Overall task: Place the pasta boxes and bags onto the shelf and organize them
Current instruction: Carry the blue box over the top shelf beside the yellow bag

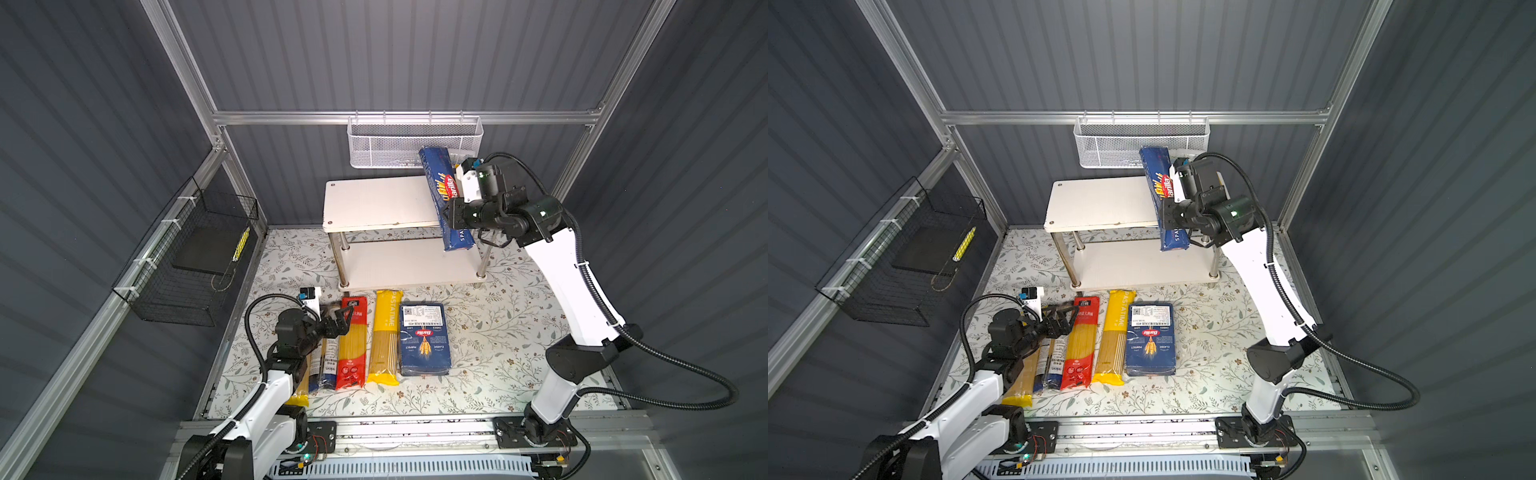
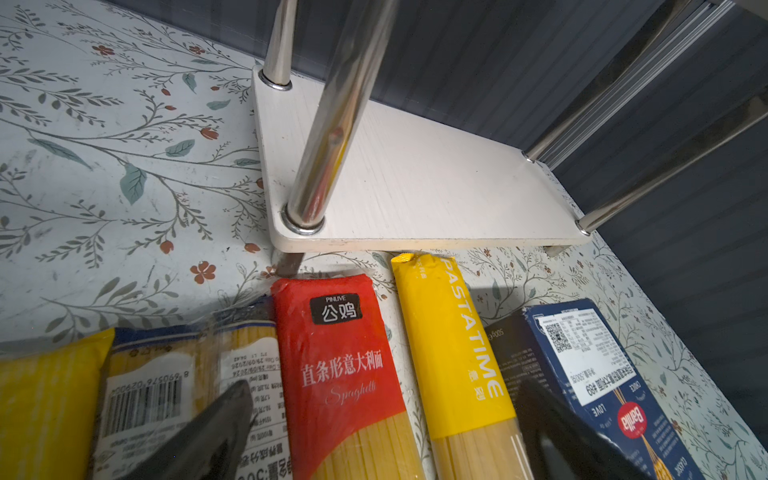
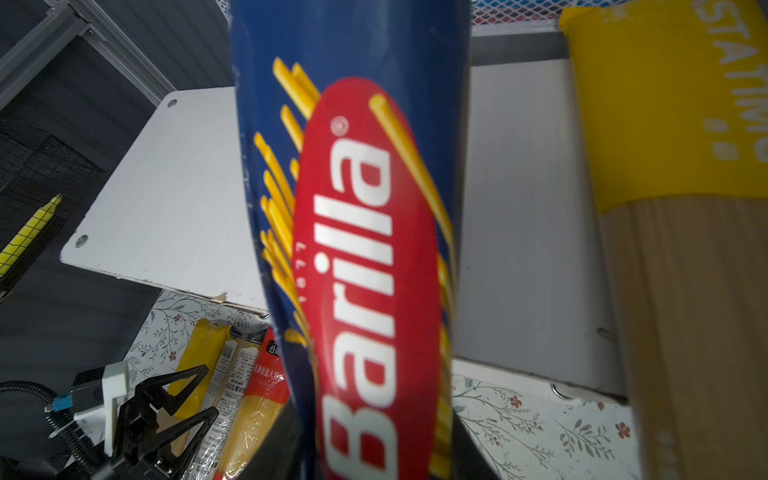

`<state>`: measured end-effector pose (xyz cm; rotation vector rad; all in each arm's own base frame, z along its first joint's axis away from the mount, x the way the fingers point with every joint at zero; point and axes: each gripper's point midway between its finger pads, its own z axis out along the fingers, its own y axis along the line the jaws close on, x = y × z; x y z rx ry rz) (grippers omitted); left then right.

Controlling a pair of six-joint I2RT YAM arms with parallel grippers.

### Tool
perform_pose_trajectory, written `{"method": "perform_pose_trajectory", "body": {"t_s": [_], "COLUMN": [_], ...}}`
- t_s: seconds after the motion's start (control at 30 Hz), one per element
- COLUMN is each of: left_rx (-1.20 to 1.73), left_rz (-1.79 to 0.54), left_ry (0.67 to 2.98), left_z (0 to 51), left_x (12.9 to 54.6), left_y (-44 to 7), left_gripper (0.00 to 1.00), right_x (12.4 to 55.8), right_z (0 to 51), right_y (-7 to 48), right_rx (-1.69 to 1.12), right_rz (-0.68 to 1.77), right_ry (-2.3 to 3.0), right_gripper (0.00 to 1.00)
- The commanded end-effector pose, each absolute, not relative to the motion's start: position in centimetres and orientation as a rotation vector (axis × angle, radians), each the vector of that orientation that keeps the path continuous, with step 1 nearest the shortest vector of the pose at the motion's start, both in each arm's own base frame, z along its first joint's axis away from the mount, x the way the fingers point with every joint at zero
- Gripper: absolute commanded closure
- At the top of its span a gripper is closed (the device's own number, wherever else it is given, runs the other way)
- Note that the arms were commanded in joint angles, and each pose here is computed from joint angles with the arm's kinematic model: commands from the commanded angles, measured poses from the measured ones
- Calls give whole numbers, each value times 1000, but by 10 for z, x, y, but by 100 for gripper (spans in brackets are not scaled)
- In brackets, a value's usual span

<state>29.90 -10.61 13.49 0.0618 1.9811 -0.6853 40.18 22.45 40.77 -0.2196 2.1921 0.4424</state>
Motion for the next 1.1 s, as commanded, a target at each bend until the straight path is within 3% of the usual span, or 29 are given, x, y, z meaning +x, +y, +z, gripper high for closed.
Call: {"method": "perform_pose_trajectory", "body": {"t_s": [0.0,0.43,1.07], "left_rx": [73,74,69], "left_rz": [-674,-674,-678], "left_ry": [1963,1956,1958], "left_z": [143,146,145], "left_x": [300,298,298], "left_y": [-105,-105,-105], "left_gripper": [0,0,0], "right_x": [410,438,459], "right_z": [463,460,444], "right_y": [223,220,201], "right_rx": [-203,-153,-88], "right_rz": [502,492,355], "right_ry": [1997,1983,2006], "right_gripper": [65,64,50]}}
